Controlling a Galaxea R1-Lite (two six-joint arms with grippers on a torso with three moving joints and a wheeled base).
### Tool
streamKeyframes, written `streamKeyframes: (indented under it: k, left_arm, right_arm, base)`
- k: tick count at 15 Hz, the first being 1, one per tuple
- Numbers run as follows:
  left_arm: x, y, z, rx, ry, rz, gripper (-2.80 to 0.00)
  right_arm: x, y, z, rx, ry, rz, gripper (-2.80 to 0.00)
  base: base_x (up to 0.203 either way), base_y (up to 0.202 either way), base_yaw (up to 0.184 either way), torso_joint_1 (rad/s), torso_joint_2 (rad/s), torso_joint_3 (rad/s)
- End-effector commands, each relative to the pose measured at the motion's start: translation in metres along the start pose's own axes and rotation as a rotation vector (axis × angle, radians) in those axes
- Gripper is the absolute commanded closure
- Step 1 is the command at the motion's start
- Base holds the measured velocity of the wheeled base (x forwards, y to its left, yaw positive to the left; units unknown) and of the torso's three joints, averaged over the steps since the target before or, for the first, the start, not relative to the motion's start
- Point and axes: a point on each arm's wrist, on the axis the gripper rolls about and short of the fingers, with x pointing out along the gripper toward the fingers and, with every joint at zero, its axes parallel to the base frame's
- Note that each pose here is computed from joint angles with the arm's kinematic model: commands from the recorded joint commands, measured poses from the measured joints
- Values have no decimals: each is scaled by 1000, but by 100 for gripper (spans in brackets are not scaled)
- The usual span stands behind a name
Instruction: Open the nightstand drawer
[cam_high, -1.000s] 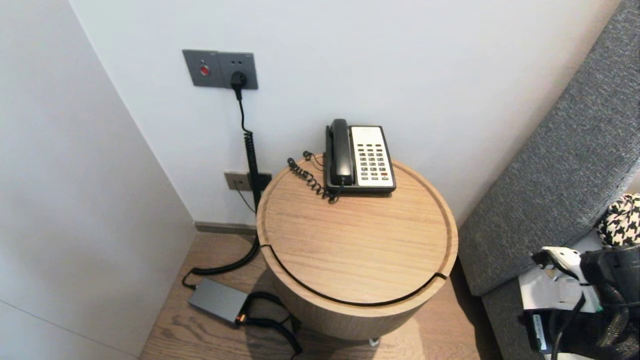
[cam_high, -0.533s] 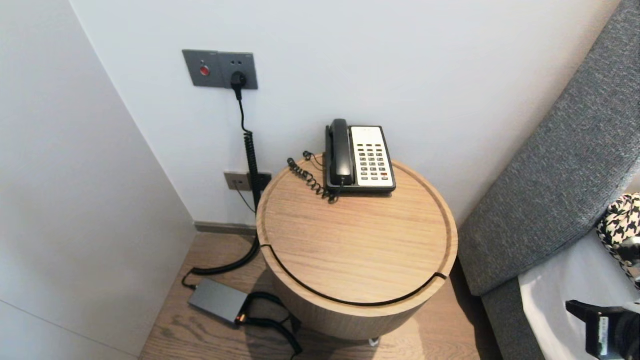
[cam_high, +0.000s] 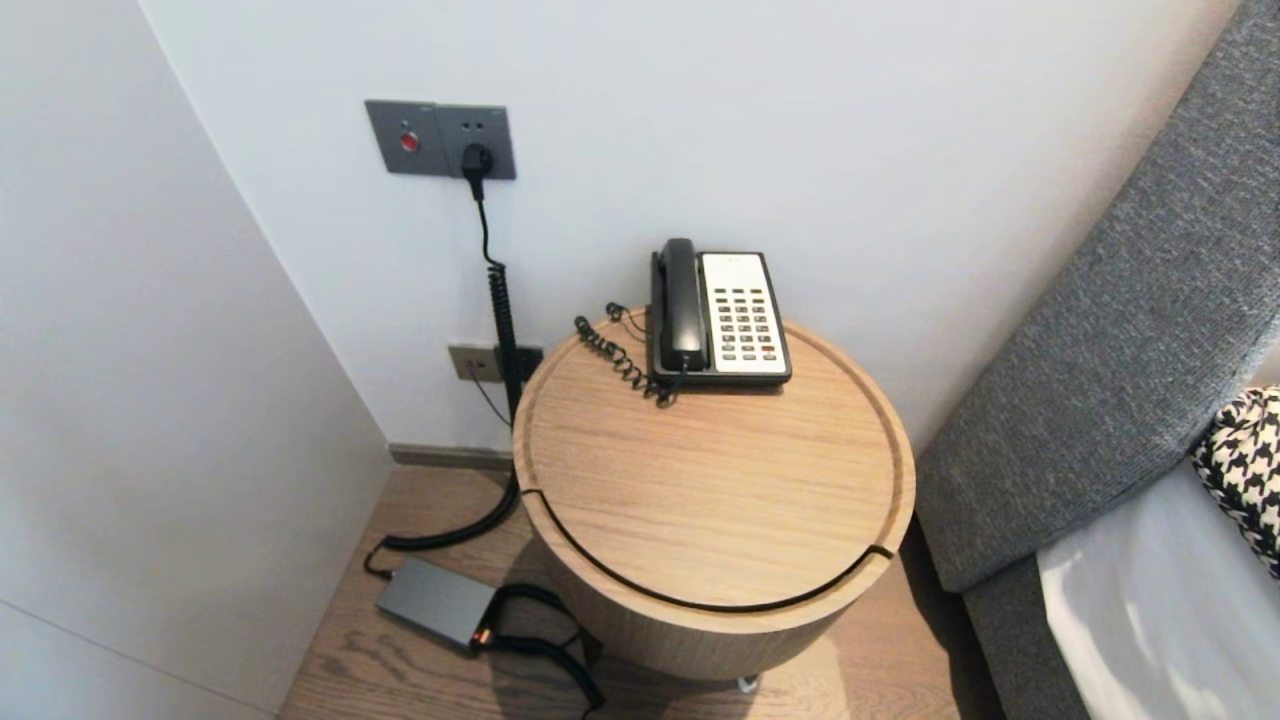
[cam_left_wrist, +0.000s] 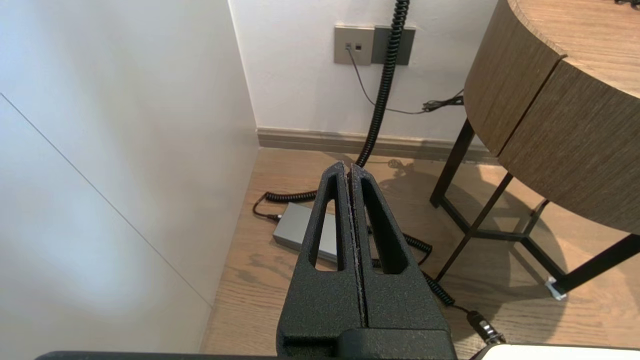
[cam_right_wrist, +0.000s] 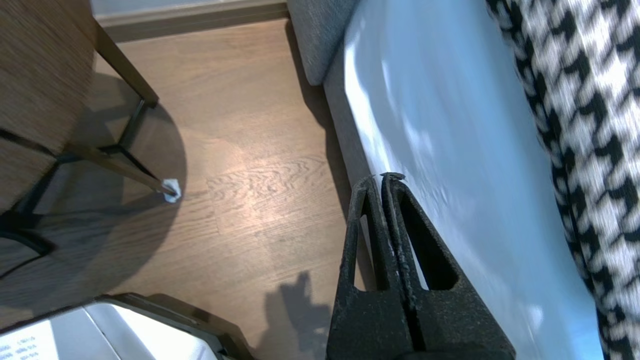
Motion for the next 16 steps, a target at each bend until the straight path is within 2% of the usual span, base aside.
streamKeyframes:
  k: [1, 4, 5, 7, 13, 16]
  left_arm:
    - [1, 0, -4, 0, 13, 0, 0]
    - [1, 0, -4, 0, 12, 1, 0]
    - [1, 0, -4, 0, 12, 0, 0]
    - [1, 0, -4, 0, 14, 0, 0]
    - [1, 0, -4, 0, 14, 0, 0]
    - [1, 0, -4, 0, 14, 0, 0]
  right_arm:
    - [-9, -6, -16, 20, -56, 15, 0]
    - [-16, -8, -31, 24, -106, 134, 0]
    - [-15, -8, -39, 10, -97, 172, 0]
    - [-14, -8, -51, -26, -98, 186, 0]
    - [-22, -10, -56, -72, -183, 216, 0]
    - [-24, -6, -56, -56, -198, 267, 0]
  base:
    - [0, 0, 0, 0, 0, 0]
    - [0, 0, 0, 0, 0, 0]
    - [0, 0, 0, 0, 0, 0]
    - [0, 0, 0, 0, 0, 0]
    - [0, 0, 0, 0, 0, 0]
    - [0, 0, 0, 0, 0, 0]
